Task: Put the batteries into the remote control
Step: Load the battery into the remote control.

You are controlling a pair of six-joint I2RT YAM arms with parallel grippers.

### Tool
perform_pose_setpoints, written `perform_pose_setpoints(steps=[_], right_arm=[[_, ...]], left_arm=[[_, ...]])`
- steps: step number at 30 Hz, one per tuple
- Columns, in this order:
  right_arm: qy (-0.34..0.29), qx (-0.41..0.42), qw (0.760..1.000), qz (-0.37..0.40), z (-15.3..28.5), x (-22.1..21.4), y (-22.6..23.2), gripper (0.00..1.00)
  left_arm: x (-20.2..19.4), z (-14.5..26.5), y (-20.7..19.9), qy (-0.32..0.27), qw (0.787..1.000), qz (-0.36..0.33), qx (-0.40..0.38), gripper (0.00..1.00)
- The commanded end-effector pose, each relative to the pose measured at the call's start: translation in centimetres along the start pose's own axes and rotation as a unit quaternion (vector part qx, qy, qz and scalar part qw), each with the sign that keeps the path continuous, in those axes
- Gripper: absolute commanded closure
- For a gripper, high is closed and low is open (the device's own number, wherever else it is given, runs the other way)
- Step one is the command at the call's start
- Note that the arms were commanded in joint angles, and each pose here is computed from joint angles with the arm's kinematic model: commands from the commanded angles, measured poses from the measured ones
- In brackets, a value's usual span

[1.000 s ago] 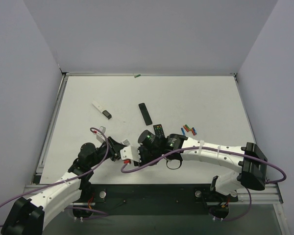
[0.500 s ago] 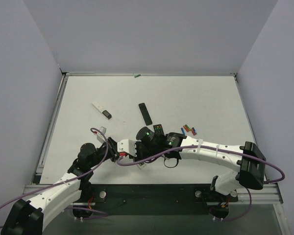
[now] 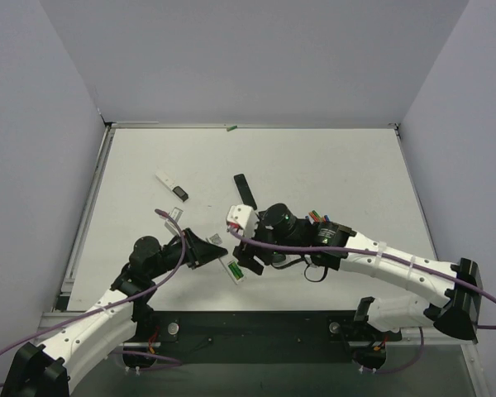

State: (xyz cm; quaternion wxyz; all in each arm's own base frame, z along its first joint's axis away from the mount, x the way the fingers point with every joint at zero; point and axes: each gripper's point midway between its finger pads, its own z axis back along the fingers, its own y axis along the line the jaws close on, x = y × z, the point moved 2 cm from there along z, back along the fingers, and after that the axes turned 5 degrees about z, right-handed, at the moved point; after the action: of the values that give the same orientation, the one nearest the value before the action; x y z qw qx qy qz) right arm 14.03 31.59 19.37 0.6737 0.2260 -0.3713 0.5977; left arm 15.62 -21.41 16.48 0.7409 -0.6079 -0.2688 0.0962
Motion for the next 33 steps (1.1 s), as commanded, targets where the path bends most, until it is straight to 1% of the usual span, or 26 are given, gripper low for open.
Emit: perform_pose_setpoints(steps=[1,2,3,4,5,6,9,12,15,16,19,21,22,27,33], right_arm=[[-0.042,-0.040,0.985,-0.162,1.8,0.1,-2.1,0.36],[-0.045,-0.032,0.979,-0.197,1.9,0.1,-1.8,0.35],[-0.052,-0.011,0.976,-0.213,1.9,0.2,-1.3,0.35],[-0.057,-0.007,0.971,-0.233,2.0,0.1,-1.5,0.35],[-0.060,0.002,0.962,-0.265,2.0,0.2,-1.3,0.35],[-0.070,0.026,0.958,-0.276,1.8,0.3,-0.7,0.35],[-0.099,0.041,0.940,-0.323,1.8,1.0,-0.9,0.35],[-0.122,0.065,0.930,-0.342,1.7,1.6,-0.8,0.35],[-0.129,0.081,0.928,-0.341,1.6,2.0,-0.4,0.40],[-0.127,0.081,0.927,-0.344,1.5,1.7,-0.3,0.44],[-0.133,0.082,0.925,-0.347,1.4,1.6,-0.5,0.51],[-0.137,0.088,0.923,-0.349,1.4,1.4,-0.4,0.55],[-0.140,0.089,0.922,-0.350,1.5,1.5,-0.5,0.58],[-0.137,0.097,0.922,-0.348,1.4,1.1,-0.2,0.61],[-0.133,0.101,0.924,-0.345,1.3,0.8,0.0,0.69]], left_arm=[[1.1,0.1,-3.6,-0.022,0.995,-0.057,-0.075,1.00],[1.2,0.1,-3.7,-0.026,0.995,-0.059,-0.079,1.00],[1.5,0.2,-4.0,-0.035,0.994,-0.063,-0.086,1.00],[1.7,0.3,-4.6,-0.043,0.992,-0.069,-0.097,1.00],[1.8,0.4,-4.8,-0.048,0.991,-0.073,-0.104,1.00],[2.1,0.5,-5.6,-0.056,0.988,-0.080,-0.120,1.00],[2.4,0.8,-6.6,-0.067,0.984,-0.090,-0.138,1.00],[2.8,1.0,-7.8,-0.077,0.980,-0.096,-0.157,1.00],[3.0,1.1,-8.3,-0.082,0.979,-0.097,-0.161,1.00],[3.1,1.1,-8.4,-0.082,0.979,-0.095,-0.163,1.00],[3.2,1.2,-8.9,-0.085,0.977,-0.091,-0.171,1.00],[3.3,1.2,-9.0,-0.087,0.977,-0.089,-0.175,1.00],[3.3,1.3,-9.2,-0.090,0.976,-0.086,-0.177,1.00],[3.5,1.4,-9.6,-0.094,0.975,-0.082,-0.185,1.00],[3.7,1.3,-9.9,-0.098,0.974,-0.072,-0.192,1.00]])
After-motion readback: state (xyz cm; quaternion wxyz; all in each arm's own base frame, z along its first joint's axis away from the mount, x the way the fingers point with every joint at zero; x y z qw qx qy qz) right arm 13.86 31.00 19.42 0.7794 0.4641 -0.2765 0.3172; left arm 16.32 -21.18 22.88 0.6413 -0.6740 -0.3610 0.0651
